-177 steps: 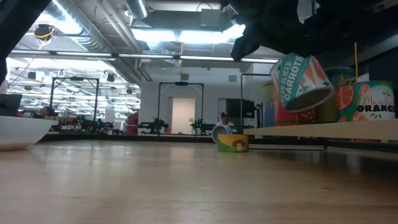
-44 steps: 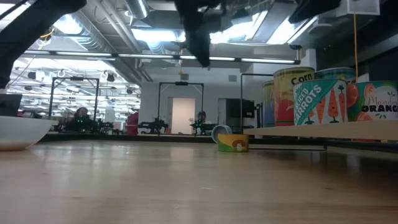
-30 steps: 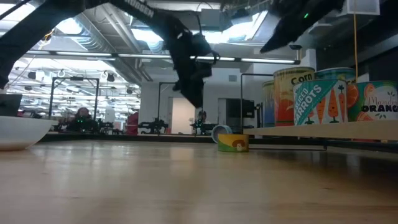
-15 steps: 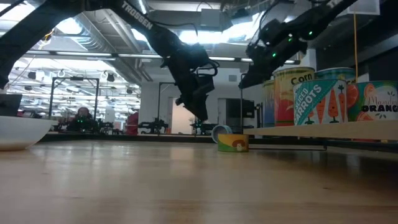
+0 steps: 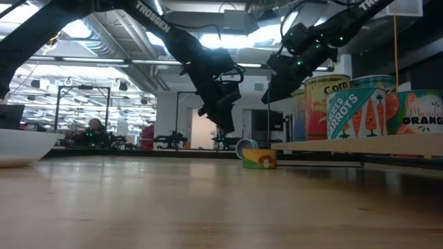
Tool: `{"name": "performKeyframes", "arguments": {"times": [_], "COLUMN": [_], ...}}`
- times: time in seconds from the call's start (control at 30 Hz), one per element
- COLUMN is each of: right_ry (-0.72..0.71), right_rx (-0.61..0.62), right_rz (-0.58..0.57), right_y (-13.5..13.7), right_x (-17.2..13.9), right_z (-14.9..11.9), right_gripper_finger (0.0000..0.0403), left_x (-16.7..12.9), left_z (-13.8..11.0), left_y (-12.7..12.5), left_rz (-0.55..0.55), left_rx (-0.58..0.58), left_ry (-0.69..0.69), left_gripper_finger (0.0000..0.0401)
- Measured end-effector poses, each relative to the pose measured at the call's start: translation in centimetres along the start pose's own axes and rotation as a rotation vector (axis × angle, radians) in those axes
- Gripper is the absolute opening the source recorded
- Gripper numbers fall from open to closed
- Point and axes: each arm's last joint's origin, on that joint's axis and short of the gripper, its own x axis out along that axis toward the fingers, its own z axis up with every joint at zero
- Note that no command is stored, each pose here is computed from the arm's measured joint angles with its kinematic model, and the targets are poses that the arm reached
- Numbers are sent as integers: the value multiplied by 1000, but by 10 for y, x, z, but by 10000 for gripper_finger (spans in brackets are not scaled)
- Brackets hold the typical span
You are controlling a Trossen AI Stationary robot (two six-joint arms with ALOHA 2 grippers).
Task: Pick and place cans onto a shelf
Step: Put the blue tuna can onto the shelf
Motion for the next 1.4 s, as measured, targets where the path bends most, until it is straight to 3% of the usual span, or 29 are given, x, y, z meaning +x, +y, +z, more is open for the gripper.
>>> {"name": "performKeyframes", "arguments": {"times": [0.23,0.5,0.63,1.07,1.4], "right_ry": [72,29,19,20,16], "right_rx": [-20,-47,-50,-65,-66], "right_rz": [18,28,34,63,64], "right_y": [18,24,25,32,32], "right_x": [8,-1,-4,-3,-3], "right_z": [-20,-15,-14,-14,-14], "right_gripper_finger": [74,74,74,74,74], "left_x": [0,-4,1,41,39], "left_z": [8,34,38,16,13], "left_y": [0,2,2,29,44], "left_rz": [5,20,17,20,-55], "left_rx": [5,24,-14,-197,-333], "left_ry": [-83,-370,-426,-346,-327], "left_gripper_finger": [86,86,86,86,86]}}
